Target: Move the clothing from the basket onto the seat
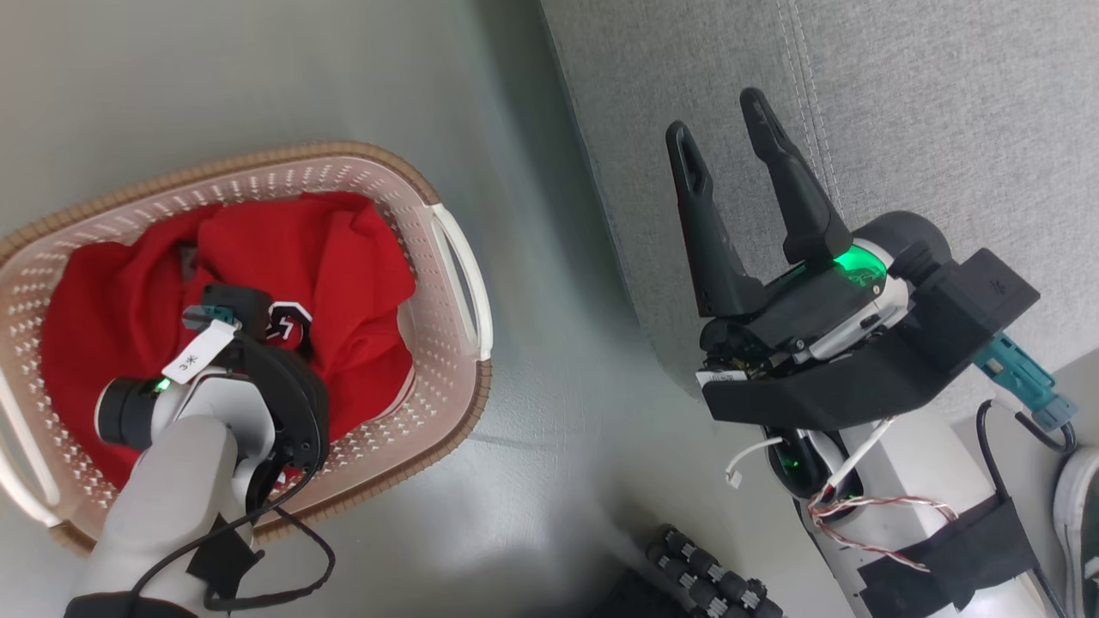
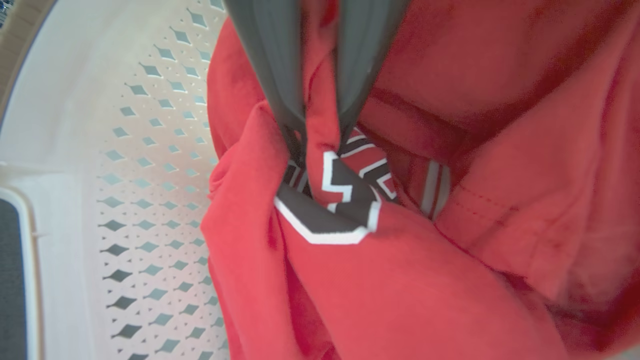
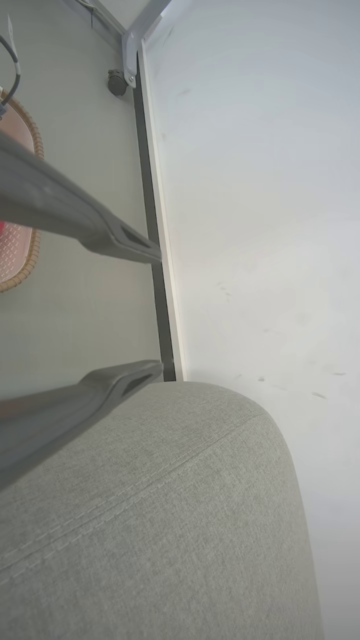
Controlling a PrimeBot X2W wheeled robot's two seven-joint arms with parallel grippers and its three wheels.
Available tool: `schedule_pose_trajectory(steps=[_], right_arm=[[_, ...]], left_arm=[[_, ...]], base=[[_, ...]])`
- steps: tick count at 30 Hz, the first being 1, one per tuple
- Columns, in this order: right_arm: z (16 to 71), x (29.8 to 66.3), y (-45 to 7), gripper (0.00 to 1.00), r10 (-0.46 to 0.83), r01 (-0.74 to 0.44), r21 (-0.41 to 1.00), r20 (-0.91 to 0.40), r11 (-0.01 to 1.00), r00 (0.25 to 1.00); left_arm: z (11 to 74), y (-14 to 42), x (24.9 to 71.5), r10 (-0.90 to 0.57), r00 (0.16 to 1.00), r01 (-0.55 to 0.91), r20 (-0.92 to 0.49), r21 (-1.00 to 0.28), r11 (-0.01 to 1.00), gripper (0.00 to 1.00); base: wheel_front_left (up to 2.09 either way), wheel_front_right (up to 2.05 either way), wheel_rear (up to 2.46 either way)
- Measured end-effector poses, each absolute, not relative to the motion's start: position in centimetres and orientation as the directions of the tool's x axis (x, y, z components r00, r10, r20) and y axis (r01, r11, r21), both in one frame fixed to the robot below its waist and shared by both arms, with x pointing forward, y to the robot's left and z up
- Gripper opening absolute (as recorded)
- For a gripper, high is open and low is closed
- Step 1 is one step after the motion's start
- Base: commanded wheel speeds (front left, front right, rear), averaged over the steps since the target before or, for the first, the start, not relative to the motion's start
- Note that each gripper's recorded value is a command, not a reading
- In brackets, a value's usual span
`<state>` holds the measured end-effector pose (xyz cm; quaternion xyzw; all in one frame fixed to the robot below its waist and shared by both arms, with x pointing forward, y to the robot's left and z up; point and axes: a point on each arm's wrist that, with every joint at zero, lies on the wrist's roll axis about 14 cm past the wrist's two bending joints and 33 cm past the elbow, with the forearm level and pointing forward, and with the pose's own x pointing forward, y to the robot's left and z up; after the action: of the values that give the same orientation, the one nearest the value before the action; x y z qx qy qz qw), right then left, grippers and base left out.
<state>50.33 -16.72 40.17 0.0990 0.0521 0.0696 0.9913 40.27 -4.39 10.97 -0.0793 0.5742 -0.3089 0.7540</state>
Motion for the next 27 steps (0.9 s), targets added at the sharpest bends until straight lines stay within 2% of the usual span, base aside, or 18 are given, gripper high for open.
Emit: schedule_pose_trajectory(steps=[7,14,27], right_arm=[[41.6,50.7,-16.8,1.0,0.146,-0.131,0.206,-0.059,0.97,0.988],[43.1,50.7,-17.7,1.0,0.117,-0.108,0.2,-0.033,0.974,0.993],[47.3,50.1,-18.4,1.0,0.083,-0.092,0.211,0.052,0.973,0.995]], left_arm=[[12.9,-4.5,41.4,-0.57,0.212,0.357,-0.794,-0.48,0.801,0.0],[16.3,-5.8,42.6,-0.611,0.288,0.418,-0.738,-0.477,0.773,0.0],[26.8,-5.7,47.4,-0.664,0.549,0.505,-0.508,-0.432,0.747,0.0]], base=[[0.0,0.0,0.0],[0.0,0.0,0.0],[0.0,0.0,0.0]])
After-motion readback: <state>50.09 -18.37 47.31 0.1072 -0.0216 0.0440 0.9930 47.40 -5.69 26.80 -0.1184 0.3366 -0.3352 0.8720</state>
